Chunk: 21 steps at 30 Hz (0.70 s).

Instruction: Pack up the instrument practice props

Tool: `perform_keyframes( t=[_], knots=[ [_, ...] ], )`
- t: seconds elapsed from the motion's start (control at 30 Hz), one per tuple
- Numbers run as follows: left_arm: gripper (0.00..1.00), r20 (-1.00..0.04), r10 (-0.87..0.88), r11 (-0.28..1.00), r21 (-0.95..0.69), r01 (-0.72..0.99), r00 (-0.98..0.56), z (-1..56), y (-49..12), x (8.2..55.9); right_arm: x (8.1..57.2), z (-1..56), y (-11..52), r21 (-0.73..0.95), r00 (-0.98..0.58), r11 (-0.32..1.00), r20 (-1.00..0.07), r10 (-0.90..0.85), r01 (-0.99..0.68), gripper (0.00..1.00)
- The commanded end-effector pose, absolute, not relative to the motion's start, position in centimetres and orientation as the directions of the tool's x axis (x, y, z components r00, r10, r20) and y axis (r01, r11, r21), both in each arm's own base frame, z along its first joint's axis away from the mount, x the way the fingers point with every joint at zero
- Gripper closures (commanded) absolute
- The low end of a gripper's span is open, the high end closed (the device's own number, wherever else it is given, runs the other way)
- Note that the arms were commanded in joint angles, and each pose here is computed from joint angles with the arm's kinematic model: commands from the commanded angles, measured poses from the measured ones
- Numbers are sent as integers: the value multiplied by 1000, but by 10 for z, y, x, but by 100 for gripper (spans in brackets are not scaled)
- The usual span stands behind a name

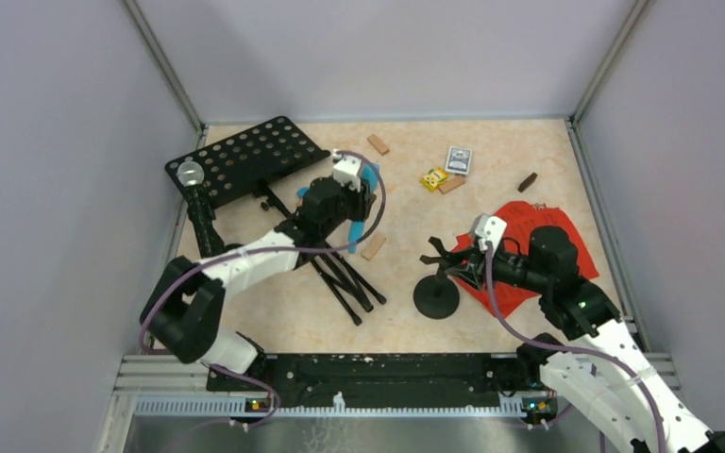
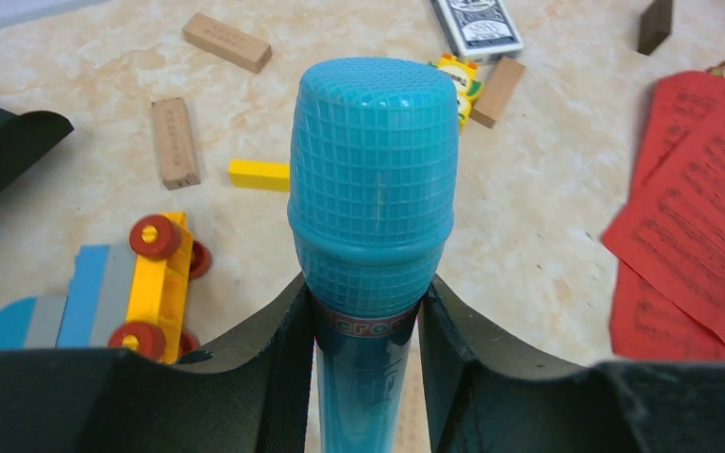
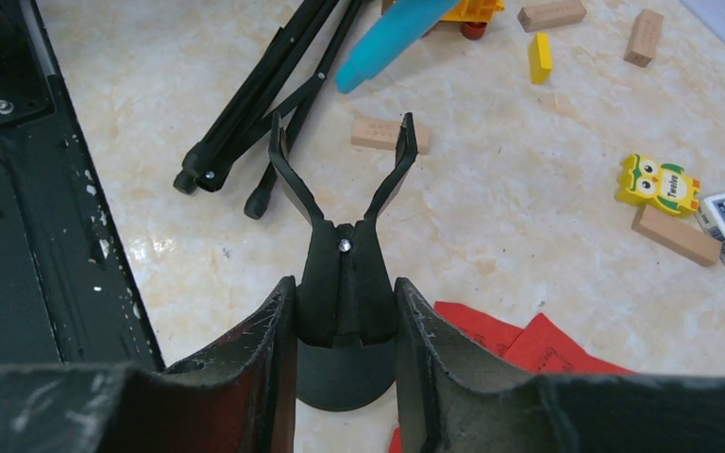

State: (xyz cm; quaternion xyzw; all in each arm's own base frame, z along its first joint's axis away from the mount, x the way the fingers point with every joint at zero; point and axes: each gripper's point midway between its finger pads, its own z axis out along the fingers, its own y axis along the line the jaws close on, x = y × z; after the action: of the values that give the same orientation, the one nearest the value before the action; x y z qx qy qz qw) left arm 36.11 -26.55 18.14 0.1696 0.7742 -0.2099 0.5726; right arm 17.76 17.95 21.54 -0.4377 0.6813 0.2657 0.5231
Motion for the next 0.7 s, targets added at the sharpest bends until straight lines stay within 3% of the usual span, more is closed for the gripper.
perform_keyframes(
  t=[0.0,0.13,0.47,0.53,0.67],
  knots=[
    [100,-966,-27,840,-161,518,-256,207,-280,403,172,230,184,-78,-52,472,-965,-257,-878,100],
    [100,-938,43,822,-163,545,-345,180,-291,425,169,226,185,-72,-58,458,-963,-263,-886,100],
    [99,-808,385,769,13,639,-447,94,-294,439,164,223,189,-72,-41,421,-967,-253,-904,100],
    [95,-780,410,772,21,635,-473,80,-291,441,164,222,189,-71,-39,422,-969,-246,-904,100],
    [71,-708,440,787,9,617,-552,49,-287,439,165,223,190,-69,-33,427,-973,-227,-902,100]
  ],
)
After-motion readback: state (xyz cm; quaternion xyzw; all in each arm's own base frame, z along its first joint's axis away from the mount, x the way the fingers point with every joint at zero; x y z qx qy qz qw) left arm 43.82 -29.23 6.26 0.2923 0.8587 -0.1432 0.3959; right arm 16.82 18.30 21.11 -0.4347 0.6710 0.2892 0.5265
